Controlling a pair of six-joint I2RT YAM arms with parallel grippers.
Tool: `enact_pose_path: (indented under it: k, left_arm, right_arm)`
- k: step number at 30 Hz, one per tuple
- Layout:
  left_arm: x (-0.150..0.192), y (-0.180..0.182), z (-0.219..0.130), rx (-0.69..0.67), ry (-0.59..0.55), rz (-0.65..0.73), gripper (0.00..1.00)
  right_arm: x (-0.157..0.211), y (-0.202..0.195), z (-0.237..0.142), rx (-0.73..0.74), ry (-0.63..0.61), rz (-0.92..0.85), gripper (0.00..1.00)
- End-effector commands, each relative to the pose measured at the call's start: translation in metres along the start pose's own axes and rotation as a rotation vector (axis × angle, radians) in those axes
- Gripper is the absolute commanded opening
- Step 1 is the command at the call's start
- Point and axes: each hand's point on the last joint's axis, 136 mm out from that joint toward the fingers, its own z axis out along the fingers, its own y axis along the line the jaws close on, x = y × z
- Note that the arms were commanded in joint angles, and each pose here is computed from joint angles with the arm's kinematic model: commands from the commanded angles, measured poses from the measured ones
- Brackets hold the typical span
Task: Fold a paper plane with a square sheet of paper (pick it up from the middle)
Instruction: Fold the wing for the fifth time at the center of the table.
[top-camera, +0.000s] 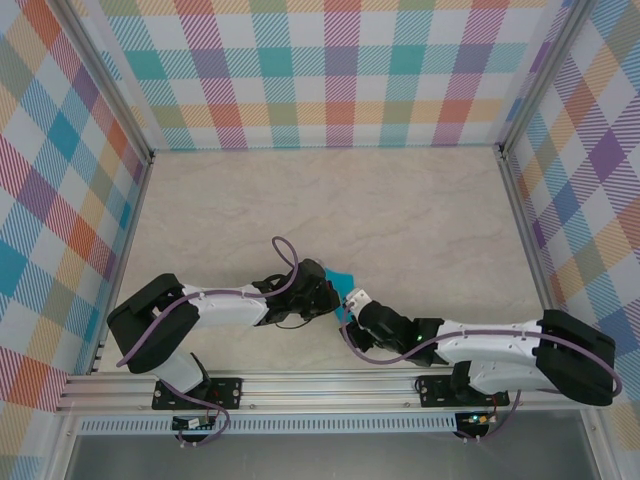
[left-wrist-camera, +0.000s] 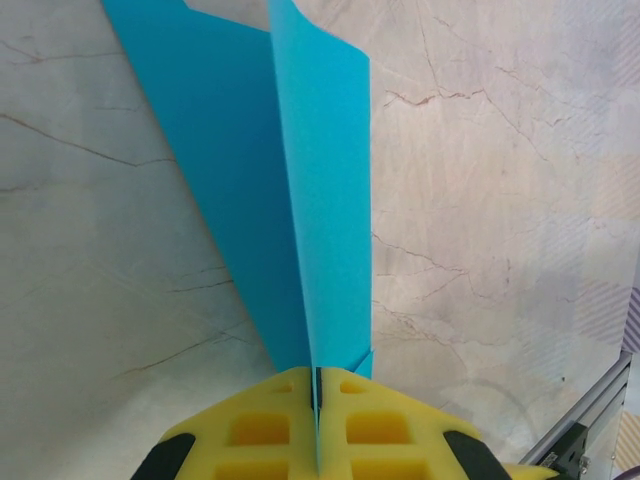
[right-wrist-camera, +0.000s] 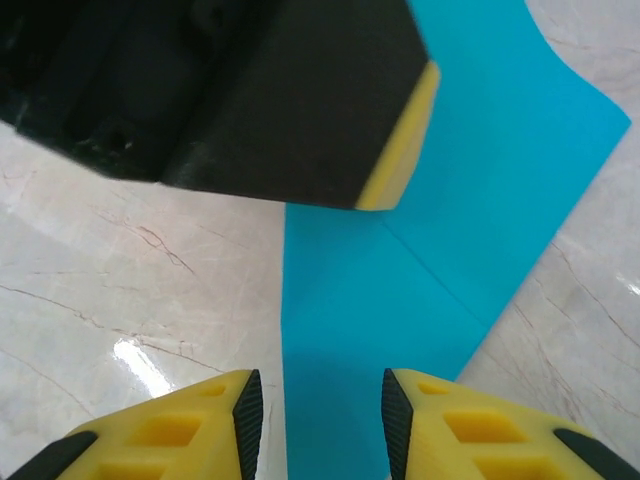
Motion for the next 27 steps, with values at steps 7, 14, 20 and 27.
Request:
enact_pose_path:
  k: [7,14,20,27]
  left_arm:
    - [-0.007,-0.011,-0.004,0.022,-0.002,0.014,0.0]
    - [-0.006,-0.011,-0.004,0.02,0.003,0.017,0.0]
    - [-0.007,-0.012,-0.003,0.018,0.003,0.015,0.0]
    - [-0.007,-0.012,-0.001,0.019,0.003,0.013,0.0]
  right_arm:
    - [-0.009,0.004,0.015,0.108,-0.065,-0.158,0.38]
    - [-0.006,-0.003,0.015,0.144,-0.064,-0.171,0.36]
    - [-0.009,-0.004,0.012,0.153,-0.08,-0.172,0.33]
    - [-0.007,-0.003,0.016,0.155,-0.067,-0.181,0.32]
